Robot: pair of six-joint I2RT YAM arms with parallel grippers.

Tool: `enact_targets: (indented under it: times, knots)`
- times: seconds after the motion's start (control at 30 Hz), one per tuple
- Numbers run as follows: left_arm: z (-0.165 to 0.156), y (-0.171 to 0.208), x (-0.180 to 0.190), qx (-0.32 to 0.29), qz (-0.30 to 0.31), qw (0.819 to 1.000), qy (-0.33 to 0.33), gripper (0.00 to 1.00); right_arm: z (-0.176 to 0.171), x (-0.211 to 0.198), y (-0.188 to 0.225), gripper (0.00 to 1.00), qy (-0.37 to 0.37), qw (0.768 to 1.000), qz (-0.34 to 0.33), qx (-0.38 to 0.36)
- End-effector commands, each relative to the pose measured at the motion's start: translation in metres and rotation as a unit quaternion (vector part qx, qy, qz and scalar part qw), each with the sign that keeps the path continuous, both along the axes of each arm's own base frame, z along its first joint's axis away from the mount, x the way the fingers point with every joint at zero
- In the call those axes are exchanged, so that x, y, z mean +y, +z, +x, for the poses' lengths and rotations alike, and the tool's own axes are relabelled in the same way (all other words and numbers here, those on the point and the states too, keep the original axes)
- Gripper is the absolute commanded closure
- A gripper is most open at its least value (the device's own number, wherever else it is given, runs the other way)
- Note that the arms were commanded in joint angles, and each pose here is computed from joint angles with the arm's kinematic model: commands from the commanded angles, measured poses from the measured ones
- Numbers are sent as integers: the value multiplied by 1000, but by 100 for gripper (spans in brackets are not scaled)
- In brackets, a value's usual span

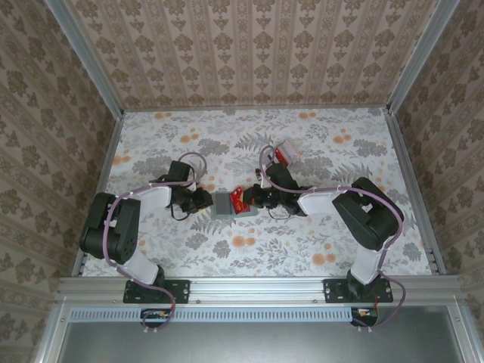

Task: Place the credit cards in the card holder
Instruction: Insert the credit card into the card slot.

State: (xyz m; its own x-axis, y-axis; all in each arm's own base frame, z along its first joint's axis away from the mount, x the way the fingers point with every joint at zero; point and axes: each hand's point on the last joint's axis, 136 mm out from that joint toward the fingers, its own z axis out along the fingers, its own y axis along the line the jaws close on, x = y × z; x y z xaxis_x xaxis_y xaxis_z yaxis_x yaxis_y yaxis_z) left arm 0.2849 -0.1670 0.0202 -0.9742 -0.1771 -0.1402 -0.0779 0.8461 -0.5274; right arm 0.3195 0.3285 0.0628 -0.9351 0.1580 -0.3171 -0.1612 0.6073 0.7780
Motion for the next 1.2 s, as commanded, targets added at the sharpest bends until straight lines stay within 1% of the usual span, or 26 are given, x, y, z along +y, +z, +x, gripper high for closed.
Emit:
enact_targets:
  times: [0.0,0.2,0.5,0.77,0.9,1.03,1.17]
  knots:
    - [-15,-15,-5,27,-2,1000,-8,74,-5,3,-16,96,8,1000,-4,20]
    - [-16,-18,-7,29,-3,1000,-10,74,-4,8,-27,96,14,999,-2,33]
    - [-16,-20,-10,31,-3,999,-13,74,-3,20,-27,96,21,999,12,40]
    - [-17,-20,-12,31,-4,999,-15,75,11,17,-32,96,-29,999,6,33]
    - [-18,-19,-12,30,-2,999,-15,75,14,17,-34,96,-47,998,14,50]
    - [-16,-19,-12,27,-3,999,-16,75,11,7,-42,97,-81,994,11,73]
    - [-17,-23,-15,32,-4,999,-19,75,11,13,-43,97,-90,992,22,80]
